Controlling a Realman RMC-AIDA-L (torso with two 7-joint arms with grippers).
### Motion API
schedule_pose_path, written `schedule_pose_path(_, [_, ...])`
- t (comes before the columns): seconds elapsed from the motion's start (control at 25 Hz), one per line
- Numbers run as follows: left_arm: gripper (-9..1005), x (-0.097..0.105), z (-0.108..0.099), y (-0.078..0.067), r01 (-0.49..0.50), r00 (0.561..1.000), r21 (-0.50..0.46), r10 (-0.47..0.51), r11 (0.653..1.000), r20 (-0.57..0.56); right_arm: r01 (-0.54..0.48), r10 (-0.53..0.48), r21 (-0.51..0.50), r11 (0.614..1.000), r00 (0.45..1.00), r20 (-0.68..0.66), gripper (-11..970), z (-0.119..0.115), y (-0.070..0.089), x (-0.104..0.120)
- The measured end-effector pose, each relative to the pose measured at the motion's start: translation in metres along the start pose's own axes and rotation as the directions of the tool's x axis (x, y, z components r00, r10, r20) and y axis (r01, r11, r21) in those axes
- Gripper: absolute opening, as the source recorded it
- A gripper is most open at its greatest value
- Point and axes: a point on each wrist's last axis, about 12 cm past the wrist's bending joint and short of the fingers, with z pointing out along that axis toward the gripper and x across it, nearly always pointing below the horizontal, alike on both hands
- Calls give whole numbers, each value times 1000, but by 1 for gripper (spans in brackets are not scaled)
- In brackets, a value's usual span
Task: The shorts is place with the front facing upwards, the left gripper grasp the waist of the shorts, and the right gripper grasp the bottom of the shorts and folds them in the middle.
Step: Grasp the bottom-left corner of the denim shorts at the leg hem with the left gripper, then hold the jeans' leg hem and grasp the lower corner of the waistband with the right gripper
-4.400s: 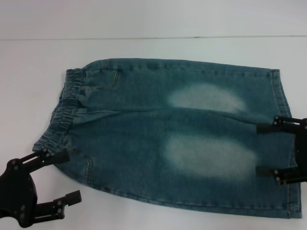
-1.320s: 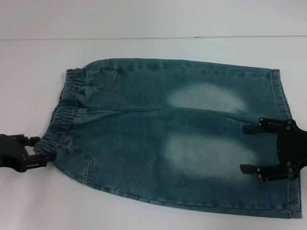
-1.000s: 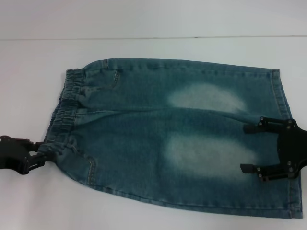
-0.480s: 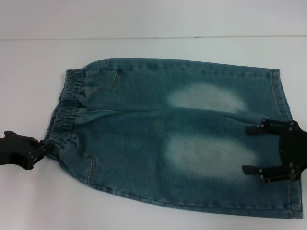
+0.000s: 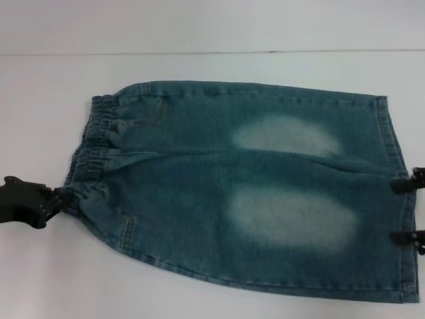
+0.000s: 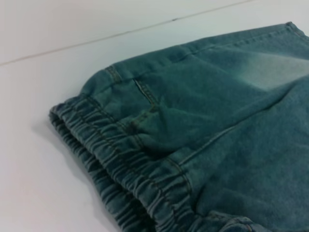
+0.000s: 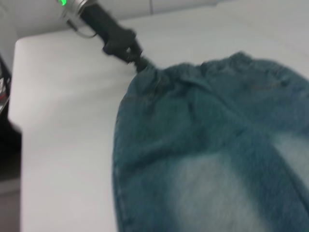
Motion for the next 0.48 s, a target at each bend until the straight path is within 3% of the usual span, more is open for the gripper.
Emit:
schedule_pose_path(0.24, [61,-6,4,-1,-14,1000,2,14,1000,8,-63,57,-25,998,978,-199,927,-17,-5,-20])
schedule_pose_path(0.48, [61,-8,4,0,-12,1000,1,12,1000,11,-137,101,-54,989,897,-430,928,-3,-11,-27])
